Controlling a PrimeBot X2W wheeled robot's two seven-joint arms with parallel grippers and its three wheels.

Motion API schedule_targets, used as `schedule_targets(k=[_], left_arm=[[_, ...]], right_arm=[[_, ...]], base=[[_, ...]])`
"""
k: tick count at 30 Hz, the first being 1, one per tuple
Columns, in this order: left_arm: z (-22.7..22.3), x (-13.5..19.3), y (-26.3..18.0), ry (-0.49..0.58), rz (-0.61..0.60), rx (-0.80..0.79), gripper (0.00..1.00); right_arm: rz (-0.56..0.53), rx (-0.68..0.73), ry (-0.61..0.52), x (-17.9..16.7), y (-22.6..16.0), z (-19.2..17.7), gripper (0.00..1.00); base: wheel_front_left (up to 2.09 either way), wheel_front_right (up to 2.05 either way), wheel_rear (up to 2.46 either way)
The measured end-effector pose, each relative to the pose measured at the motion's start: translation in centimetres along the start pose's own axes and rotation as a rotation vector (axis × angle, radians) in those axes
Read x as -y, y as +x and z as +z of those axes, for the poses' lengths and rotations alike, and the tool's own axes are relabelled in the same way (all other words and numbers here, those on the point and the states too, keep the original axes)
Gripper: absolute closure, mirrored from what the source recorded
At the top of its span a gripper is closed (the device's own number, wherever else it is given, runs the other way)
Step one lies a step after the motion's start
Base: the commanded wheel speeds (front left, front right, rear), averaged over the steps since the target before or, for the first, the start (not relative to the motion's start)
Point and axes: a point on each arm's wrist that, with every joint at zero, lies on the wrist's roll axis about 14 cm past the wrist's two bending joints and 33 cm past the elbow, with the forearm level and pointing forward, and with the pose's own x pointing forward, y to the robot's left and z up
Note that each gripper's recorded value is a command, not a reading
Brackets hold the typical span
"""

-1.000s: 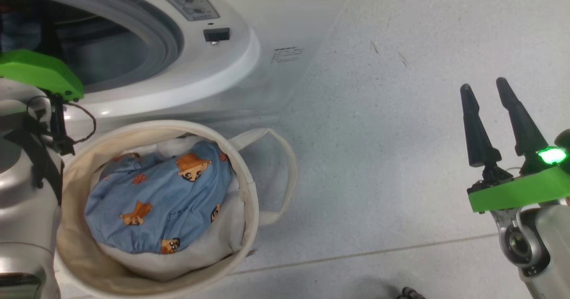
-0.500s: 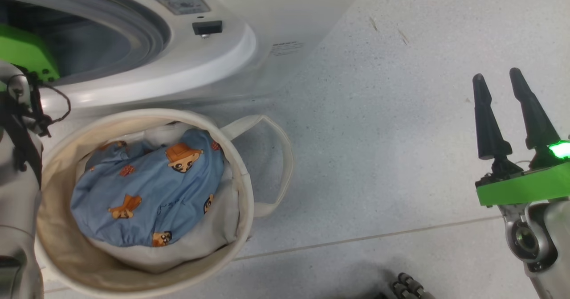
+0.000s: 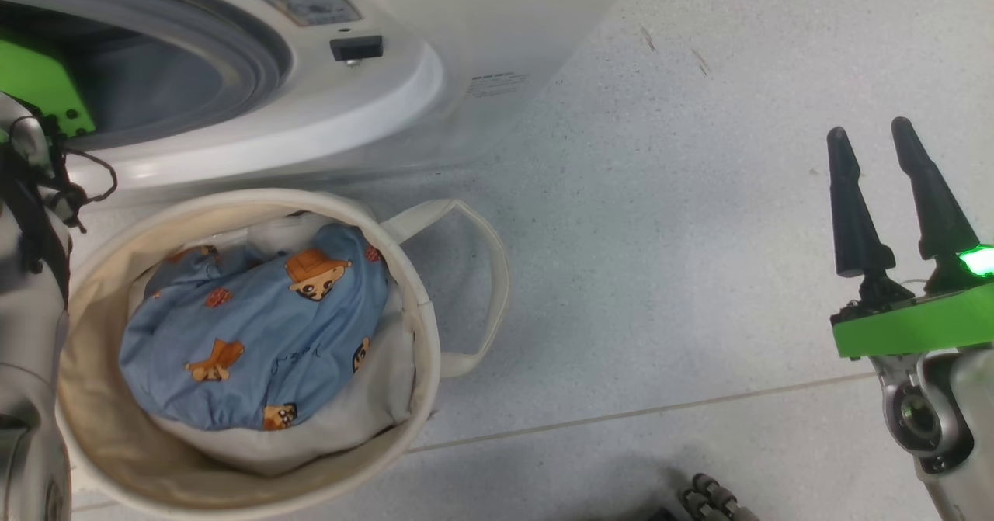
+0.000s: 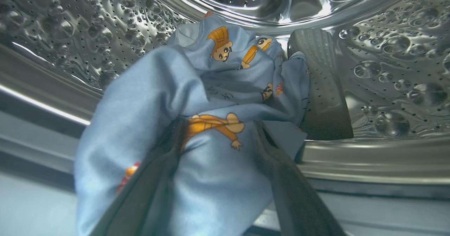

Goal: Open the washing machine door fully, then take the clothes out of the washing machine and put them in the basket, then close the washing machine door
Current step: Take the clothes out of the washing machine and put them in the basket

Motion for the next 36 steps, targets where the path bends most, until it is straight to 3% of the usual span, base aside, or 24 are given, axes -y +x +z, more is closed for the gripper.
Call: schedule_targets(k=[3,4,26,36], left_arm=[[0.0,0.0,0.0,-0.001,-0.001,0.001,0.04],[0.0,0.0,0.0,-0.001,-0.001,0.001,0.98],[1.2,0.4,-3.4,-0.061,-0.072,0.042,1.00],[3.7,0.7,-6.1,-0.106,-0.149,0.140,1.00]], right_arm=[[0.001,0.000,0.000,0.0,0.0,0.0,0.00],[0.001,0.000,0.000,0.0,0.0,0.0,0.00],[0.037,0.053,0.011,-1.7,-0.4,2.1,0.00],[0.062,0.089,0.028,-3.0,-0.8,3.5,0.00]], base=[[0.00,0.00,0.00],[0.00,0.00,0.00],[0.00,0.00,0.00],[0.00,0.00,0.00]])
